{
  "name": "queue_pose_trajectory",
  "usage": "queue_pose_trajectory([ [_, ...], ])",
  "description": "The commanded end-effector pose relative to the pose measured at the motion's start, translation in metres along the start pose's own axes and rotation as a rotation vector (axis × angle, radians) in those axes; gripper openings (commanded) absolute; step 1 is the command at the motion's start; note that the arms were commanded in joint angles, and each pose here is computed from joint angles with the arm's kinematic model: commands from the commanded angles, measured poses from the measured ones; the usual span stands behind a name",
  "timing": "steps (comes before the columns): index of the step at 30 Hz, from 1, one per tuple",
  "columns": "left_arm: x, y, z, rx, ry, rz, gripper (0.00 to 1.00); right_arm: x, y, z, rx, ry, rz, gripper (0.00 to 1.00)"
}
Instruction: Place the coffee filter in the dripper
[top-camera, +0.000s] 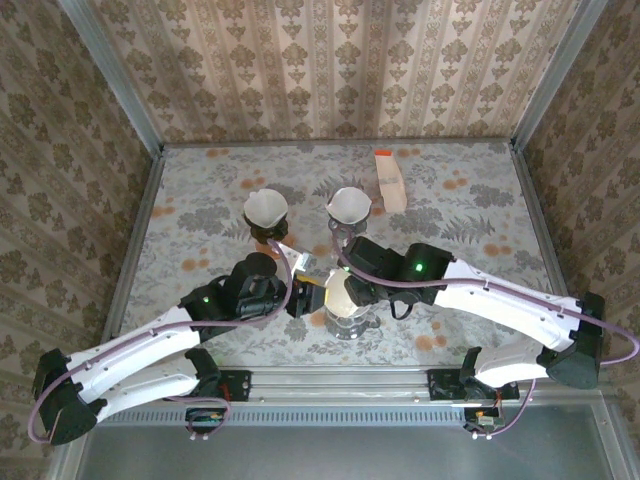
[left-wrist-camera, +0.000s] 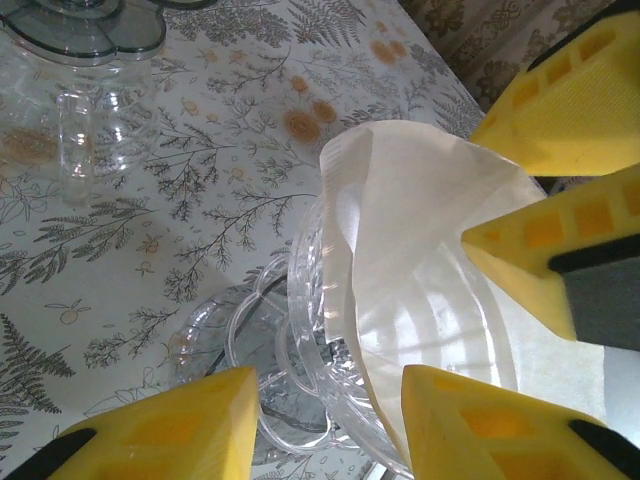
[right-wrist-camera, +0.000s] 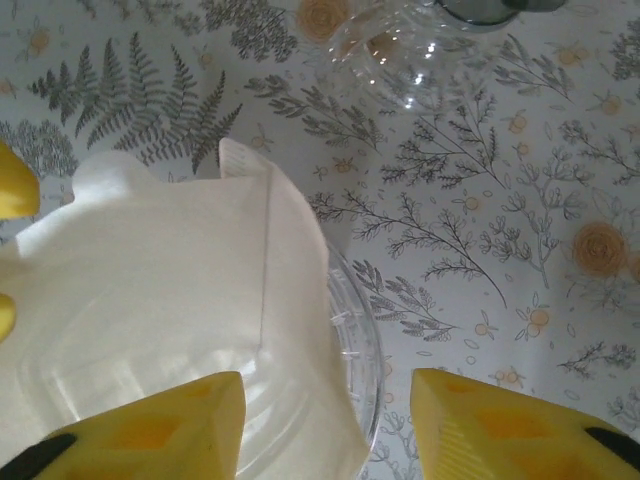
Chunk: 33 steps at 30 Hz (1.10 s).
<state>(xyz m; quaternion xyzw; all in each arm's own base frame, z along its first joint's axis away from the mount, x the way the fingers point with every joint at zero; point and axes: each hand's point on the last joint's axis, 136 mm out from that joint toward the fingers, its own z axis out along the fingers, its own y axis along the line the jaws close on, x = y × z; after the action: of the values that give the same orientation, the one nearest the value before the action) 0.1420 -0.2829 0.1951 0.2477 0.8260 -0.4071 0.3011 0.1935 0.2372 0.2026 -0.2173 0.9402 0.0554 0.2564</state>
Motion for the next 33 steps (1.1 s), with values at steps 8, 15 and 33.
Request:
queue_pose_trajectory([
  [8, -0.002, 0.001, -0.002, -0.003, -0.012, -0.005, 0.46, -0.008, -0.005, 0.006, 0.006, 0.005, 0.016, 0.62],
  [15, -0.004, -0.001, -0.001, 0.007, -0.017, -0.004, 0.48, 0.000, 0.008, 0.028, -0.061, 0.049, 0.047, 0.64],
  [33, -0.004, -0.004, 0.003, 0.021, -0.016, -0.010, 0.50, 0.029, 0.008, 0.072, -0.064, 0.161, 0.084, 0.61],
])
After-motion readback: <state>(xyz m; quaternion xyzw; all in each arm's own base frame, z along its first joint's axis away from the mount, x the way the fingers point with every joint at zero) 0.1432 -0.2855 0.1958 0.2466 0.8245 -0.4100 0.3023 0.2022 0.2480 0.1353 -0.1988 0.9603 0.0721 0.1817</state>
